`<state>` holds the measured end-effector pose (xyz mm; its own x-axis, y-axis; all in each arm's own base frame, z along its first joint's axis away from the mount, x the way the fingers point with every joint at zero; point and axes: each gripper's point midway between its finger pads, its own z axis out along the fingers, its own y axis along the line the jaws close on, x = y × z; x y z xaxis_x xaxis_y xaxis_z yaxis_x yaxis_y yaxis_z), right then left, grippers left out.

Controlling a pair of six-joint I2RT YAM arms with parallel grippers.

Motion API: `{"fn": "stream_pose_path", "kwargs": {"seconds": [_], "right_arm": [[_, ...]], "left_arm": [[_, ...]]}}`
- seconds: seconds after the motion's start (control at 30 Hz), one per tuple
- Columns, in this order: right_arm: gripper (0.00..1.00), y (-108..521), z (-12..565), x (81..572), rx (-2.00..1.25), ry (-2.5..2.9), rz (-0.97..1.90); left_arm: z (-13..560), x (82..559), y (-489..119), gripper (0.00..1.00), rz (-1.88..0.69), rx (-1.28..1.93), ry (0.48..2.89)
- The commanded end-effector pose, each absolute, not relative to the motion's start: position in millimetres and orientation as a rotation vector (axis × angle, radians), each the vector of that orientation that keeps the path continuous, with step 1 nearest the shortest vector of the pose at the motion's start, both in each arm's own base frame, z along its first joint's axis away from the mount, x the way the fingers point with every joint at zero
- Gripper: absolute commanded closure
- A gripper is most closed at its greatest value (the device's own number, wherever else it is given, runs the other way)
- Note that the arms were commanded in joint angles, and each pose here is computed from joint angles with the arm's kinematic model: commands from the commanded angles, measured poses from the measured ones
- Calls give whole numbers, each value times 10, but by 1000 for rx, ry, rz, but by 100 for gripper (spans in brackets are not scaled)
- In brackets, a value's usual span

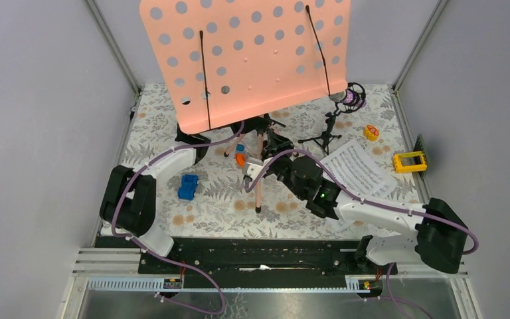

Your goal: Pack up the instrument practice props

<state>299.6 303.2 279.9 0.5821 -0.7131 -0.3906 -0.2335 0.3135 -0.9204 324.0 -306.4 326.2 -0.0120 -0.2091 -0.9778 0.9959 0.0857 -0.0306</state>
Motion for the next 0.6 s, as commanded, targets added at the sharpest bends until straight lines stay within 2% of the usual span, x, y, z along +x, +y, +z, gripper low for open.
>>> {"fn": "stream_pose_path", "kwargs": {"seconds": [0.0,0.13,0.27,0.47,0.57], "right_arm": [[48,2913,2679,2795,-1259,1111,-245],[33,2813,3009,2560,-1026,1161,27],[29,2562,3024,2395,-693,1298,295],[28,2191,2740,2522,-23,1588,493],[27,2241,2725,2548,80,1654,557]], "left_arm": [[3068,3248,-3127,100,-1368,953,1232],[3021,3256,-3134,100,-1379,948,1242],[2983,3275,-3127,100,-1357,948,1255],[3024,3288,-3095,100,-1288,954,1255],[2987,3359,-3049,100,-1213,931,1309]]}}
